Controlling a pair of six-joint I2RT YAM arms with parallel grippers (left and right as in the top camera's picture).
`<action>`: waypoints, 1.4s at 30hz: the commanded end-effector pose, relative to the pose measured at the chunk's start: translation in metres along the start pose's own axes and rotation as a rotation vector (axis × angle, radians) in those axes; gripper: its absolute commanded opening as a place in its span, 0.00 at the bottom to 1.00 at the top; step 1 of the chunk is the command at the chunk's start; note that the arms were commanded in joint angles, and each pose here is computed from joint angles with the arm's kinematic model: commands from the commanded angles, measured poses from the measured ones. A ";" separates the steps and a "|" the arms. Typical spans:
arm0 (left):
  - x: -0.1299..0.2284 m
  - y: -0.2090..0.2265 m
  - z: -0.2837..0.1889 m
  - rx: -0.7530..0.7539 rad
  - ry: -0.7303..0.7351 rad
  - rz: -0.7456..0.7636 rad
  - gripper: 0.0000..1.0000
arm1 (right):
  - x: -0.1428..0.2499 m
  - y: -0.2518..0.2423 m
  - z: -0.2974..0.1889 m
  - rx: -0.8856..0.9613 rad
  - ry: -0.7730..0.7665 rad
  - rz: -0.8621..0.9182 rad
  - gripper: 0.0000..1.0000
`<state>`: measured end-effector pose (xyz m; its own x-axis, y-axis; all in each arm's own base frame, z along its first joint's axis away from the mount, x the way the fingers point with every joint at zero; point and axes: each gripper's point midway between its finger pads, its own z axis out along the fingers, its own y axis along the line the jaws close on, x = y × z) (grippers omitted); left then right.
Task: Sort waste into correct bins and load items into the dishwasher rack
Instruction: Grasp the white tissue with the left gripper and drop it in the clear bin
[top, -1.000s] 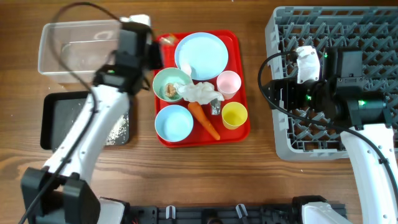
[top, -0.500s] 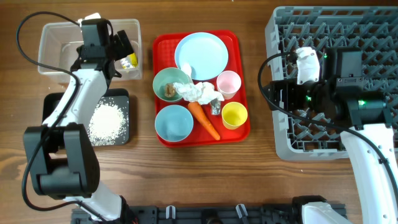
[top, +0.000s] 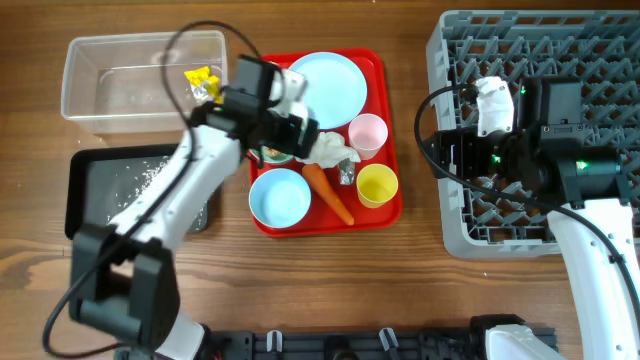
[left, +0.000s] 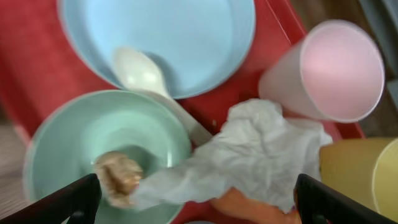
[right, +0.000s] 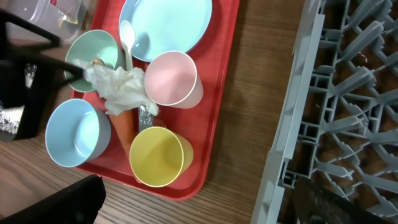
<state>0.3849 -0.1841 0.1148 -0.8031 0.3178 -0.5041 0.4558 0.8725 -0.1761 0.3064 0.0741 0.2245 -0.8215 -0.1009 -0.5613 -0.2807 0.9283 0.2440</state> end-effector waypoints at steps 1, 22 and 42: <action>0.018 -0.014 0.030 -0.015 0.081 0.089 1.00 | -0.003 0.000 0.000 0.004 0.000 -0.014 1.00; -0.054 -0.013 -0.053 -0.045 -0.200 -0.029 0.04 | -0.002 0.000 0.000 0.005 0.005 -0.013 1.00; -0.041 0.230 -0.098 -0.424 -0.368 -0.442 1.00 | -0.007 0.000 0.000 0.005 -0.016 -0.002 1.00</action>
<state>0.4789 0.0429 0.2114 -0.6068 -0.1664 -0.7773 -0.1280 0.9855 -0.1111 0.3072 0.0741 0.2251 -0.8193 -0.1000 -0.5646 -0.2811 0.9283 0.2434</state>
